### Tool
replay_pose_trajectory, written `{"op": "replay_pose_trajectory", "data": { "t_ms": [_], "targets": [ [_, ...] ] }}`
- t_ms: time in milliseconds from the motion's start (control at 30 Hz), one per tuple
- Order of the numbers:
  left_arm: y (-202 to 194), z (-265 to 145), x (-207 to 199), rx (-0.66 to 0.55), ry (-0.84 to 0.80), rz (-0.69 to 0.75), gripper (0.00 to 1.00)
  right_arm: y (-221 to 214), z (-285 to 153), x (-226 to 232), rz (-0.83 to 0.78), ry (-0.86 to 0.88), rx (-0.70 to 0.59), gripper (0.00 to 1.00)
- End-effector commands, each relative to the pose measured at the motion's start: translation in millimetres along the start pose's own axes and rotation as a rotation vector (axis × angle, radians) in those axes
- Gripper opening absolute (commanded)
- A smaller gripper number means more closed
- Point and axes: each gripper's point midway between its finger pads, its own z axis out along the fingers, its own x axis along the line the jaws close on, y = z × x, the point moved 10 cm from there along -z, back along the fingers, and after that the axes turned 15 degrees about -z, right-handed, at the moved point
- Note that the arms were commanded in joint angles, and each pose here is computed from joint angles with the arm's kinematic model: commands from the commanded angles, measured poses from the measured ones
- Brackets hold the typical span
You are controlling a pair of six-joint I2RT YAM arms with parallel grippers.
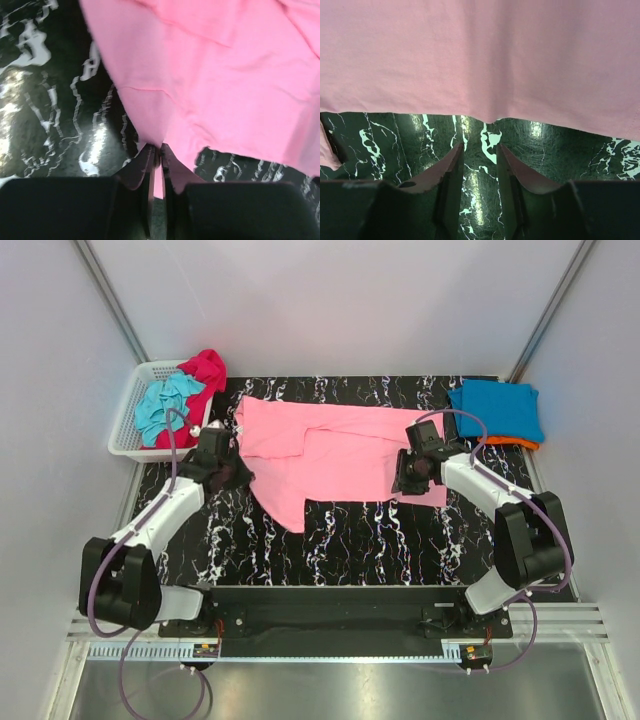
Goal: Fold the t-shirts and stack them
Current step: Fold the tshirt
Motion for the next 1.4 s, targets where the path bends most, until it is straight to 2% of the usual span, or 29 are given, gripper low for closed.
{"op": "replay_pose_trajectory", "data": {
  "t_ms": [0, 200, 267, 433, 600, 800, 900, 933, 967, 1067, 1167, 1233, 1367],
  "targets": [
    [13.4, -1.6, -34.5, 0.044, -0.161, 0.121, 0.14, 18.1, -6.6, 8.5, 0.0, 0.019, -0.076, 0.39],
    [14.0, 44.4, -73.1, 0.239, -0.255, 0.21, 0.17, 17.0, -3.4, 8.8, -0.005, 0.015, -0.066, 0.38],
    [2.1, 66.4, -77.1, 0.309, -0.246, 0.237, 0.19, 17.0, -2.3, 8.4, -0.011, 0.013, -0.064, 0.38],
    [-9.9, 94.7, -77.9, 0.317, -0.183, 0.261, 0.21, 18.6, 1.7, 8.9, -0.016, 0.017, -0.055, 0.38],
    [-20.3, 98.2, -57.4, 0.324, -0.131, 0.292, 0.24, 19.6, 4.5, 10.0, -0.02, 0.024, -0.049, 0.38],
    [-23.8, 71.5, -39.2, 0.249, -0.142, 0.317, 0.27, 16.8, 7.8, 11.7, -0.022, 0.037, -0.036, 0.37],
    [-22.3, 60.7, -32.3, 0.182, -0.125, 0.31, 0.33, 13.9, 8.1, 12.4, -0.023, 0.041, -0.032, 0.37],
    [-17.1, 54.6, -33.2, 0.123, -0.107, 0.299, 0.36, 13.3, 8.2, 13.5, -0.028, 0.046, -0.031, 0.37],
    [-16.3, 51.9, -31.6, 0.112, -0.1, 0.295, 0.43, 13.3, 7.1, 14.0, -0.028, 0.053, -0.034, 0.37],
    [-15.7, 49.7, -29.7, 0.1, -0.087, 0.296, 0.54, 11.7, 5.9, 17.2, -0.042, 0.075, -0.037, 0.37],
    [-13.7, 51.6, -24.3, 0.069, -0.018, 0.262, 0.58, 11.8, 5.7, 17.5, -0.039, 0.077, -0.039, 0.37],
    [-9.8, 54.3, -18.5, 0.022, 0.057, 0.217, 0.59, 10.7, 5.8, 18.0, -0.043, 0.076, -0.038, 0.37],
    [-6.3, 61.9, -8.5, 0.001, 0.114, 0.145, 0.55, 8.5, 6.7, 15.8, -0.049, 0.063, -0.033, 0.37]
  ]
}}
